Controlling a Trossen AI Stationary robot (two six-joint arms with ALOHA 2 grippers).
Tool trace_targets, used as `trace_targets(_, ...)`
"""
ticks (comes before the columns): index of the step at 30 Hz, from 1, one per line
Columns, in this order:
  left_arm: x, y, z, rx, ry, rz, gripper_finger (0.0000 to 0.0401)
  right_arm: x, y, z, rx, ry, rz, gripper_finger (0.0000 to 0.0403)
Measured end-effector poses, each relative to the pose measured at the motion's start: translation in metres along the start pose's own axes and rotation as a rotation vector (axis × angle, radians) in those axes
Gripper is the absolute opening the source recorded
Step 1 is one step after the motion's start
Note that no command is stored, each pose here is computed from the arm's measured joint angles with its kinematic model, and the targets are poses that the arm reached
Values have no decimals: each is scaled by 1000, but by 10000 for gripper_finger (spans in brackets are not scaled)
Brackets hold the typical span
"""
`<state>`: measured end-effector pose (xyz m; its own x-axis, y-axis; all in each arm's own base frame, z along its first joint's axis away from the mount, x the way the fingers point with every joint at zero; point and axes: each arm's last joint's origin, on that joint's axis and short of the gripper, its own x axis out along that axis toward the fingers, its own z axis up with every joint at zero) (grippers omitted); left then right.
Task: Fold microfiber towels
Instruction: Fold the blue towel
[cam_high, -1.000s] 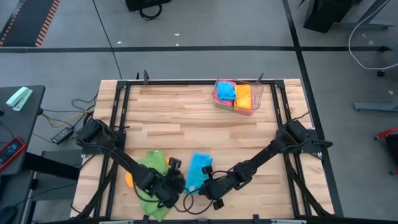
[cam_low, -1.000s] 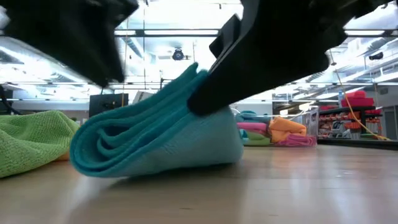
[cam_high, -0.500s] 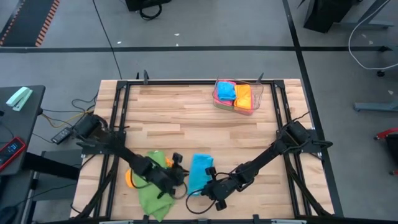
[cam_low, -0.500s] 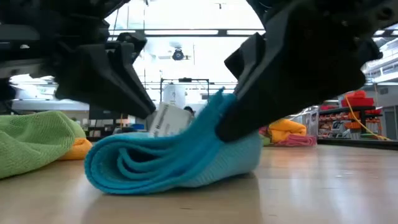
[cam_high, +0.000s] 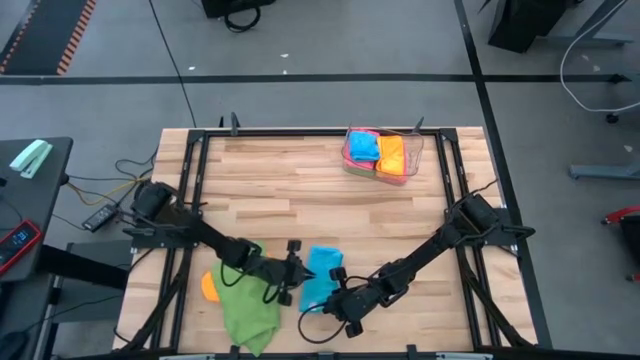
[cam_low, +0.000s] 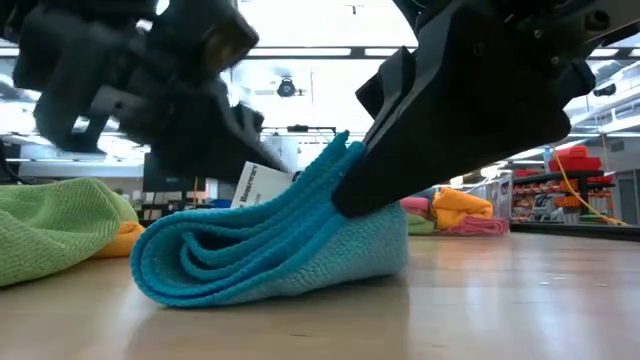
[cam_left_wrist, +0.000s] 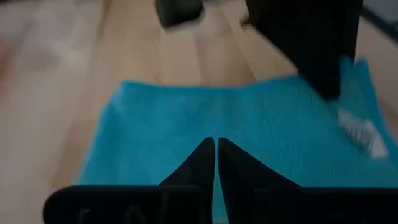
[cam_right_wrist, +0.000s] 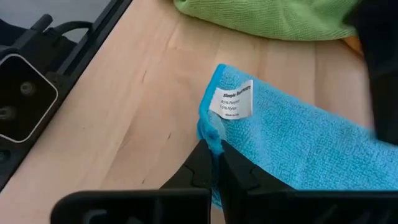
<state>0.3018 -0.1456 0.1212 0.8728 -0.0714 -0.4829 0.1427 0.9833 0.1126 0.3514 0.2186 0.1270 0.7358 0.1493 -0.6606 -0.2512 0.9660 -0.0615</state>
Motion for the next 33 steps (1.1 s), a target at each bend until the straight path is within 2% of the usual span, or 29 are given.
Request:
trace_targets(7,10,-6,-19,-11,61,-18,22,0,0,0,6,3,-9,14)
trace_targets(14,8,-13,-20,-2,65,-37,18,-4,-1,1,10,10,-10,14)
trace_targets(20,8,-12,-23,-3,94,-19,17,-22,-1,15,23,-35,-42,14)
trace_targets(28,8,-10,-24,-12,99,-14,16,-19,1,10,26,-10,-43,15)
trace_targets(33,8,-10,-24,-23,105,-12,18,-20,1,9,78,10,-50,15)
